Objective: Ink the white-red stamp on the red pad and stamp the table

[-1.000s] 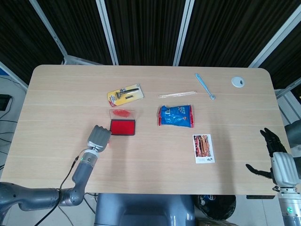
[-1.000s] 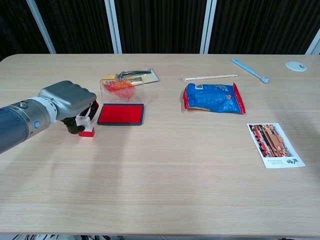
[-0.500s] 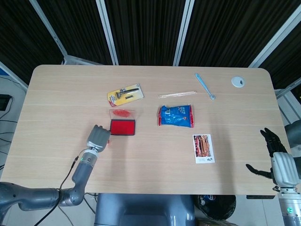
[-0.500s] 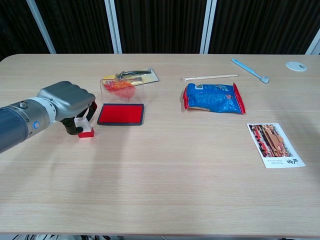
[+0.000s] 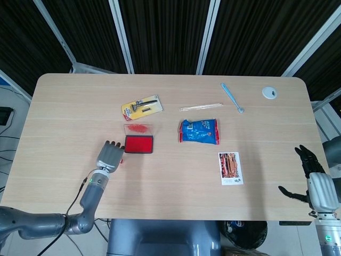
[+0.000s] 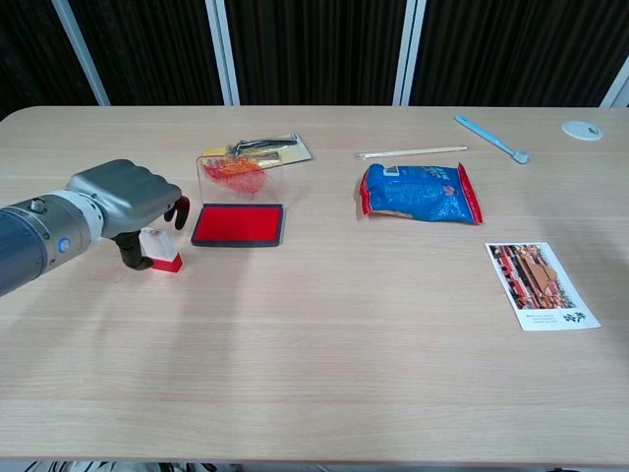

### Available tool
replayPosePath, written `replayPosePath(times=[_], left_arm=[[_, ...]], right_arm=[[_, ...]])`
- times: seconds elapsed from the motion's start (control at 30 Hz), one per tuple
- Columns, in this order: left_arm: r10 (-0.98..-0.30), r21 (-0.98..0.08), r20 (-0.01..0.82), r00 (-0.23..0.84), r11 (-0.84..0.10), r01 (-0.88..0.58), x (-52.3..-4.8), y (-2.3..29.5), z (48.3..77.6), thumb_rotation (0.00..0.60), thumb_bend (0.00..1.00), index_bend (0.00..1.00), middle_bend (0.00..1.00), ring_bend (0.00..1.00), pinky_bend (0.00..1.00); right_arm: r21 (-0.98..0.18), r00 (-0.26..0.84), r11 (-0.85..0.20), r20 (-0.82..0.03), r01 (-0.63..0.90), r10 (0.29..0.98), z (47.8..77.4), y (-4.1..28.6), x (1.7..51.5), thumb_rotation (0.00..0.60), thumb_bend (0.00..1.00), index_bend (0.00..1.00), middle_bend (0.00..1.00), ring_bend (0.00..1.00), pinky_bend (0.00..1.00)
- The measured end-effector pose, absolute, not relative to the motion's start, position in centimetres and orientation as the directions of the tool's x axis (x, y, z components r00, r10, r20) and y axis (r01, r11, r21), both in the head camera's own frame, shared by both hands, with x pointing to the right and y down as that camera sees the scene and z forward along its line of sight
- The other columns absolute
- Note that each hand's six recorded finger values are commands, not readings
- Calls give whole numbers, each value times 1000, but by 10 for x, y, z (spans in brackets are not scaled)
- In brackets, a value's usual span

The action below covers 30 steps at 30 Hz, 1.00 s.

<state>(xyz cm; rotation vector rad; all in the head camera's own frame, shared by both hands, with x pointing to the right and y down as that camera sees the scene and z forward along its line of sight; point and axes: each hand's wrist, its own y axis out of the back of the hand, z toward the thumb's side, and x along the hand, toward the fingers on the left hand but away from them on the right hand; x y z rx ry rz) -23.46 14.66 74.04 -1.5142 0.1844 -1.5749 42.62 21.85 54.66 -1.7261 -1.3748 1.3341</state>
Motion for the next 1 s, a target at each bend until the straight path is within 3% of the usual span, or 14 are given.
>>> replayPosePath(times=[0.17,0.4,0.7,1.0], left_arm=[[-676,-652,719,164,-573,496,-237,146,738,600,106,140,62,85,186],[-696,-682,698,166,-576,451,-242,141,720,600,106,105,22,46,124],[-790,-805,576,211,-501,318,-275,134,659,600,80,0,0,0,62],[-890,-909,417,184,-402,113,-349,163,596,600,62,0,0,0,0]], right_arm=[[-866,-18,-321,-355,382,935,546,219,426,600,128,0,0,0,186],[-868,-19,-320,-353,380,936,546,218,427,600,127,0,0,0,185],[-877,-12,-333,-359,347,933,547,219,427,600,98,0,0,0,186],[-900,-6,-345,-360,267,933,548,219,427,600,74,0,0,0,185]])
